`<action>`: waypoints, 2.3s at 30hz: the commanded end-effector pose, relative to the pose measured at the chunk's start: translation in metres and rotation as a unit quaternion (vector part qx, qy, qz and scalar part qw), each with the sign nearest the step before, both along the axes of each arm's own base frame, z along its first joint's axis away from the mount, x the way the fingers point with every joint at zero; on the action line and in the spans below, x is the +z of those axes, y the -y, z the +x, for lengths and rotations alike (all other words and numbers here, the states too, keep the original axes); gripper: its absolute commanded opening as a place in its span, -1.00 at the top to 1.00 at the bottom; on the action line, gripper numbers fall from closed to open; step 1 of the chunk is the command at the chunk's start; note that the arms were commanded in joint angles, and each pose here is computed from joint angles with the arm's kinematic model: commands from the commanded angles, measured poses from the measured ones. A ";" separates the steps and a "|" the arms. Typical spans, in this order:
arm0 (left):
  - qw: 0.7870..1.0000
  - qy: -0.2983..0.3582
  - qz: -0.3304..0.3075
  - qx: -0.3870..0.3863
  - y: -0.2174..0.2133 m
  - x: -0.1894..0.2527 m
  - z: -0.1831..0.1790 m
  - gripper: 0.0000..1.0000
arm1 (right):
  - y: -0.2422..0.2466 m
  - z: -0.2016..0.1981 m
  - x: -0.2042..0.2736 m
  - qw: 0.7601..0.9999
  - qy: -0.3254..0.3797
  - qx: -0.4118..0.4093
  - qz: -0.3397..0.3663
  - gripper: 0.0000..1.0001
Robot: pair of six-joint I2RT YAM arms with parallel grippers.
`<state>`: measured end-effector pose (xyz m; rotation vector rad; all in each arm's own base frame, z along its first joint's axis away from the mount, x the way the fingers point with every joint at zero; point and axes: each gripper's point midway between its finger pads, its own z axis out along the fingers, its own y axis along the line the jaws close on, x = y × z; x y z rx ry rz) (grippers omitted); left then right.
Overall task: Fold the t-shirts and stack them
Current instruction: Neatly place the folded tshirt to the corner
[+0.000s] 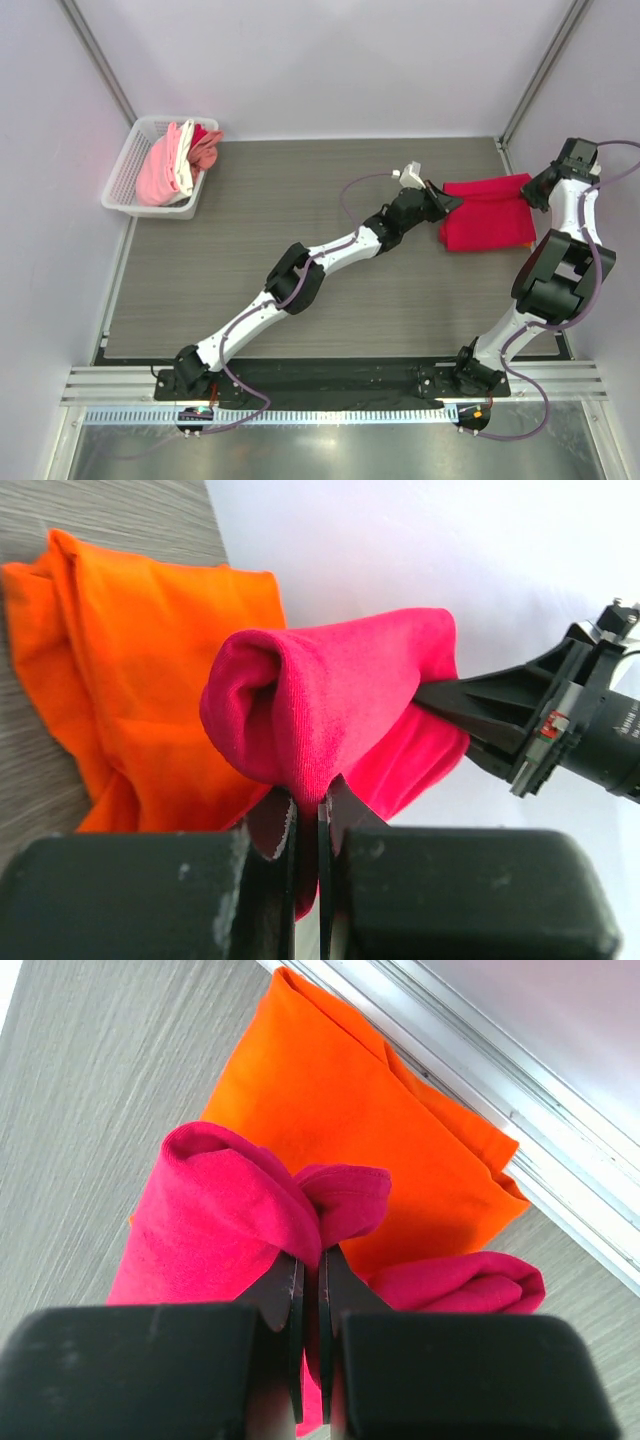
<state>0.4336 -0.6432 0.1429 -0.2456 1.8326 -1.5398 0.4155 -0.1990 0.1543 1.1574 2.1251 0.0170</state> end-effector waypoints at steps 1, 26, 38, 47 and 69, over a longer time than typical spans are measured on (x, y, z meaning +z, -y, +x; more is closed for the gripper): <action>0.994 0.063 -0.086 0.019 -0.012 0.118 -0.001 1.00 | 0.022 0.002 0.043 0.998 0.037 -0.021 -0.047 0.98; 0.979 0.045 -0.083 0.183 -0.028 0.055 0.045 -0.57 | 0.062 0.051 0.016 0.998 0.042 -0.030 -0.043 0.94; 0.979 0.136 0.015 0.150 -0.073 0.118 0.044 -0.99 | 0.058 0.055 0.035 0.988 0.000 -0.038 -0.147 -0.74; 0.971 0.120 0.129 0.163 -0.165 0.108 0.038 -0.99 | -0.029 0.036 0.047 0.988 0.006 0.063 -0.142 -0.21; 0.955 0.114 0.201 0.188 -0.292 0.134 0.035 -0.99 | -0.103 -0.036 -0.037 0.989 -0.038 0.136 -0.047 0.50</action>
